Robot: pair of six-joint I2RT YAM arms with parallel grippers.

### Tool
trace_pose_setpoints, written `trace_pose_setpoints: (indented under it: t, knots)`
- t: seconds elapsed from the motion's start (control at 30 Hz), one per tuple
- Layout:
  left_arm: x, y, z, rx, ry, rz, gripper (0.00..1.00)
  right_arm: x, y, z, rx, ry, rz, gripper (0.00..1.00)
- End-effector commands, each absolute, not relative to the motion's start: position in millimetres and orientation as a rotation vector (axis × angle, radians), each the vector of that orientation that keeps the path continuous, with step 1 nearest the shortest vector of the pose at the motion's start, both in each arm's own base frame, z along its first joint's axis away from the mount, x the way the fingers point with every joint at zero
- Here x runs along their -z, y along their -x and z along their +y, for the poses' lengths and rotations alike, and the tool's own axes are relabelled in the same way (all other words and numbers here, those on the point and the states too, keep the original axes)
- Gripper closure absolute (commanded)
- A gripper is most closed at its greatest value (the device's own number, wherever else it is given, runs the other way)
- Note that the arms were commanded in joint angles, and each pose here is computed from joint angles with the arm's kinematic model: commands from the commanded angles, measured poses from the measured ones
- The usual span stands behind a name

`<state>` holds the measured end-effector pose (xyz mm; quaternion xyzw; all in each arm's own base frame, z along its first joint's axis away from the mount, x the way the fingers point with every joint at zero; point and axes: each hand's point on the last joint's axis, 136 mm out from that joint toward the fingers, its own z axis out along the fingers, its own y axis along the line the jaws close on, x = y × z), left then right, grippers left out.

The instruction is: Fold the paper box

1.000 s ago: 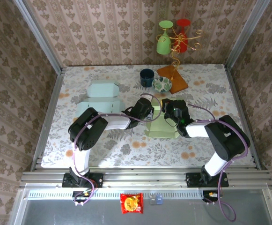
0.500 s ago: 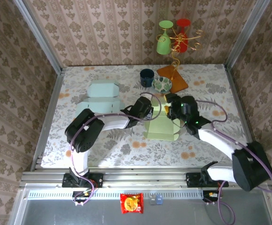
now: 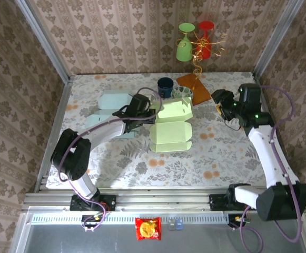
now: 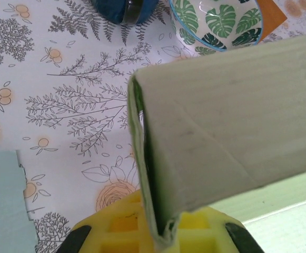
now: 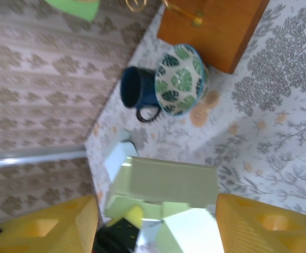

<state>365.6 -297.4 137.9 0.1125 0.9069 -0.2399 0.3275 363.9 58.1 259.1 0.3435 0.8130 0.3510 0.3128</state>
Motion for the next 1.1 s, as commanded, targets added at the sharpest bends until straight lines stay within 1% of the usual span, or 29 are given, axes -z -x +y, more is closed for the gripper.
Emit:
trace_pose_setpoints:
  t: [0.0, 0.17, 0.23, 0.3, 0.47, 0.53, 0.6, 0.73, 0.87, 1.07]
  knots:
    - [-154.5, -350.2, -299.8, 0.803, -0.287, 2.437, 1.0, -231.8, -346.6, 82.3, -0.999, -0.784, 2.369, 0.38]
    - [-166.2, -352.5, -300.7, 0.964, -0.263, 2.438, 1.0, -213.7, -354.2, 95.8, -1.112, -0.777, 2.402, 0.37]
    - [-168.4, -352.6, -304.1, 1.036, -0.269, 2.442, 1.0, -221.6, -364.7, 101.8, -1.16, -0.688, 2.373, 0.38]
    - [-167.5, -353.3, -305.7, 1.088, -0.263, 2.455, 1.0, -229.7, -369.7, 106.1, -1.182, -0.6, 2.366, 0.41]
    - [-164.6, -358.9, -308.6, 1.175, -0.231, 2.463, 1.0, -215.7, -381.0, 112.6, -1.229, -0.552, 2.397, 0.48]
    - [-163.8, -363.4, -309.8, 1.2, -0.213, 2.456, 1.0, -214.5, -384.7, 113.5, -1.234, -0.544, 2.395, 0.49]
    - [-162.5, -367.3, -312.0, 1.22, -0.211, 2.45, 1.0, -218.4, -389.3, 114.1, -1.239, -0.524, 2.377, 0.49]
    - [-161.1, -374.9, -317.2, 1.265, -0.219, 2.452, 1.0, -227.6, -397.3, 114.4, -1.22, -0.447, 2.358, 0.45]
    - [-167.0, -375.3, -325.8, 1.388, -0.254, 2.45, 1.0, -233.7, -399.7, 111.5, -1.147, -0.324, 2.349, 0.42]
    - [-169.9, -373.3, -331.8, 1.44, -0.313, 2.465, 1.0, -245.9, -412.0, 111.2, -1.106, -0.22, 2.319, 0.42]
